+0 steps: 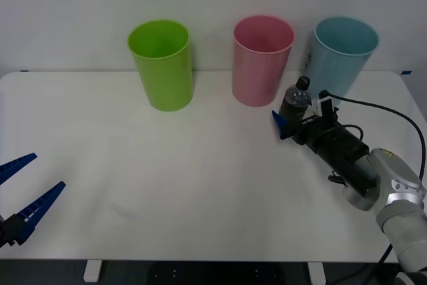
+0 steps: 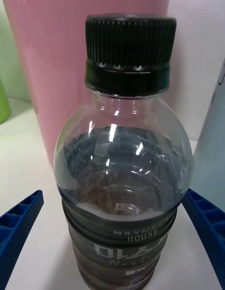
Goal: Grasp the object on the table and drop it into the matching bin: aluminum can to the light blue bin, PET bottle to the pink bin.
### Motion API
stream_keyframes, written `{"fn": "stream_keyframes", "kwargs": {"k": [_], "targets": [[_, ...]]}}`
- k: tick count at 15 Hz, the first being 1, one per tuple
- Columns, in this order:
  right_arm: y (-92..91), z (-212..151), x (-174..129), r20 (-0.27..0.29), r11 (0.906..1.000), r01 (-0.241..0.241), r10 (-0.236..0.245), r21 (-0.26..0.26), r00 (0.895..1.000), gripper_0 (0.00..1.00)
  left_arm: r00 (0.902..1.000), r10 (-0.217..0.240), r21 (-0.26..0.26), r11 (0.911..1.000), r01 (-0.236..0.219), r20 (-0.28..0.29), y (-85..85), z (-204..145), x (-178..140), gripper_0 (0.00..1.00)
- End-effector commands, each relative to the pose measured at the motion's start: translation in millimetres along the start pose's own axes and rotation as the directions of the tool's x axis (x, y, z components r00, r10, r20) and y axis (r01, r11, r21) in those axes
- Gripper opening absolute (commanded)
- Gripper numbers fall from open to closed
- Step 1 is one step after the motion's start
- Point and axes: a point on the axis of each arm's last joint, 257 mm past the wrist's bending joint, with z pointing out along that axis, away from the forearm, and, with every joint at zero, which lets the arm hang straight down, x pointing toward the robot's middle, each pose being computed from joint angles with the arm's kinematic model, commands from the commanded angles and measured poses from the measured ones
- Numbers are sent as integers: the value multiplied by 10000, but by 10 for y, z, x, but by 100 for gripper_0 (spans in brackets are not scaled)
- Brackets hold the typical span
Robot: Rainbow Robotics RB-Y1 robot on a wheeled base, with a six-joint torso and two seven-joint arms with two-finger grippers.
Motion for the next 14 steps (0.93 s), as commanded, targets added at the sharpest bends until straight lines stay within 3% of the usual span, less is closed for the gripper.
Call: {"fn": "stream_keyframes", "kwargs": {"k": [1, 2, 3, 10, 14], "targets": [[0, 3, 3, -14, 9999, 115, -115, 18, 9999, 32, 10000, 0, 0, 10000, 0, 0, 0, 0, 0, 100], [14, 18, -23, 33, 9998, 174, -174, -7, 9998, 6, 10000, 0, 0, 10000, 0, 0, 0, 0, 0, 100], [33, 23, -27, 54, 9999, 134, -134, -39, 9999, 0, 10000, 0, 0, 10000, 0, 0, 0, 0, 0, 100], [74, 37, -78, 160, 9998, 128, -126, -171, 9998, 0, 10000, 0, 0, 10000, 0, 0, 0, 0, 0, 100], [36, -140, -104, 401, 9999, 124, -121, -73, 9991, 0, 10000, 0, 0, 10000, 0, 0, 0, 0, 0, 100]]}}
